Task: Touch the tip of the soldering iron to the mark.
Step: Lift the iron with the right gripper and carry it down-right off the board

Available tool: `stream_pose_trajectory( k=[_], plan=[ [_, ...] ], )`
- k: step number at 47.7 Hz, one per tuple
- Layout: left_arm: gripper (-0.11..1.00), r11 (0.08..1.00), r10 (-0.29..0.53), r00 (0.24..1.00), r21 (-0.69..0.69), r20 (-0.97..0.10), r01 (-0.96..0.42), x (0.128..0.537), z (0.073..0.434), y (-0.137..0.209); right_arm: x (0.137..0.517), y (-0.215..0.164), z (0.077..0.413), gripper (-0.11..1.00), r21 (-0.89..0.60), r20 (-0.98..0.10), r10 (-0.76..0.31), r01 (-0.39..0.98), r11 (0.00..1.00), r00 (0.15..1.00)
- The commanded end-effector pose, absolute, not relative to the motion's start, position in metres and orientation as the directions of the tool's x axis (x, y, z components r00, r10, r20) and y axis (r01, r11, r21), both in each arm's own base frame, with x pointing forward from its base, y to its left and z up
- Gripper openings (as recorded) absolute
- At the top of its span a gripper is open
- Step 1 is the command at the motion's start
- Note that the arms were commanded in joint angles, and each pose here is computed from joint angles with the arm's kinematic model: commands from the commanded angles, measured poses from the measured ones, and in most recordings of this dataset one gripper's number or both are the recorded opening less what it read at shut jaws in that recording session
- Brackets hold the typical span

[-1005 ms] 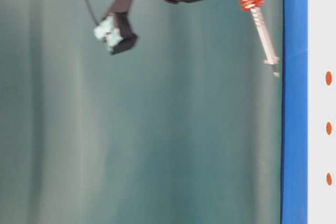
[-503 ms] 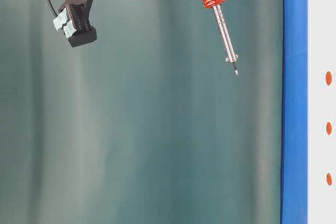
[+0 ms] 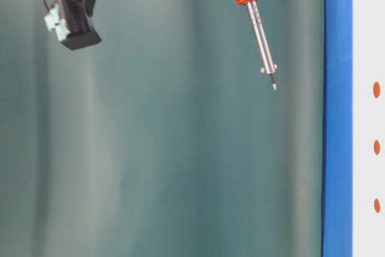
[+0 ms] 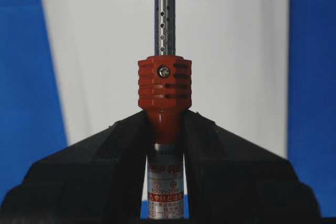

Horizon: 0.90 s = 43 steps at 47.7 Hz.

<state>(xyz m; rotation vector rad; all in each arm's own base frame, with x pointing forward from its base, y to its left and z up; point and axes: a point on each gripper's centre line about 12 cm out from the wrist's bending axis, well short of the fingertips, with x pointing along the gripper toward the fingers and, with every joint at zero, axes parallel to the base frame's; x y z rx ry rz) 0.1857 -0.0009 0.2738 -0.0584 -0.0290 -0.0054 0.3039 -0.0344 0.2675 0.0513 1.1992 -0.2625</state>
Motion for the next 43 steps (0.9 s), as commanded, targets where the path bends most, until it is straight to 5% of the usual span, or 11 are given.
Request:
stream_pose_trajectory(
  k=[1, 28, 43],
  plan=[
    [0.0, 0.998, -0.005, 0.999, -0.057, 0.046, 0.008, 0.187, 0.279, -0.001, 0.303, -0.016, 0.277, 0.06, -0.071, -0.914, -0.151, 0.218, 0.973, 0.376],
    [0.0, 0.998, -0.005, 0.999, -0.057, 0.044, 0.008, 0.187, 0.278, -0.001, 0.293, 0.109, 0.271, 0.06, 0.03, -0.906, -0.053, 0.19, 0.981, 0.42],
    [0.0, 0.998, -0.005, 0.999, -0.057, 0.051, 0.008, 0.187, 0.28, -0.001, 0.295, 0.128, 0.26, 0.06, 0.034, -0.91, -0.048, 0.189, 0.981, 0.413]
  ],
)
